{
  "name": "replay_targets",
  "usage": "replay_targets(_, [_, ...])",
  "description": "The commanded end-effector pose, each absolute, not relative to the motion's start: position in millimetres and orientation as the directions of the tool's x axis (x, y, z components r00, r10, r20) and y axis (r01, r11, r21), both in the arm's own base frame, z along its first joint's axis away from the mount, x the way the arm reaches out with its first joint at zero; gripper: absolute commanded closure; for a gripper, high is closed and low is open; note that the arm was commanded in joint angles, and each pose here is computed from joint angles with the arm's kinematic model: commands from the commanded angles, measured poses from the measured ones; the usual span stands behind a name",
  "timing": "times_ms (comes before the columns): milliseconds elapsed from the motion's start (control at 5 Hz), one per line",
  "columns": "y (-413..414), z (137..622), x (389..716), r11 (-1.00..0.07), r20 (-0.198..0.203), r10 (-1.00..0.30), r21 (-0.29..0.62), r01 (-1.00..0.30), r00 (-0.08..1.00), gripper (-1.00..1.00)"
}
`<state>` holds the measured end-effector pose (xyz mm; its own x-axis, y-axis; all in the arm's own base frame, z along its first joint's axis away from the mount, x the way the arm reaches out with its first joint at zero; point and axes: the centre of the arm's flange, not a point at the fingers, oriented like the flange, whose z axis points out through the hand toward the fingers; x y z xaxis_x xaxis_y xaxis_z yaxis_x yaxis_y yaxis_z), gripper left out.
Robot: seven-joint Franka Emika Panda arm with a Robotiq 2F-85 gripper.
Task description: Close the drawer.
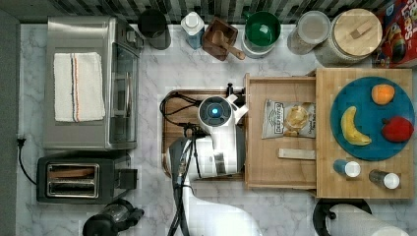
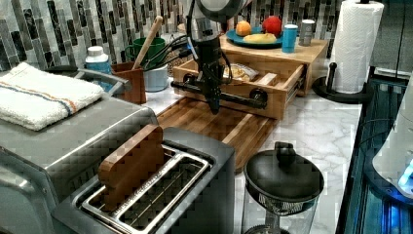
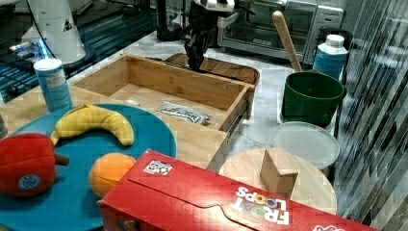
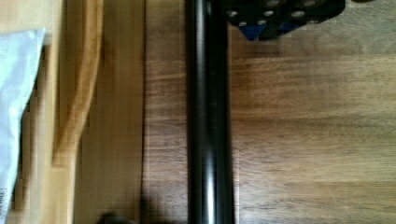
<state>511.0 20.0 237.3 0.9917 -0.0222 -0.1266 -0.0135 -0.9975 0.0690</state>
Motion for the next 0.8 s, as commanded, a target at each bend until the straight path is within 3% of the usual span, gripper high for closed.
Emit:
replay_targets(200, [-72,287,532,-0.990,-0.040,0.125,0.054,0.127,0.991,1.00])
replay_targets(800, [-200,305,517,-0.988,0.040,0.048,0.146,0.042,0.998,1.00])
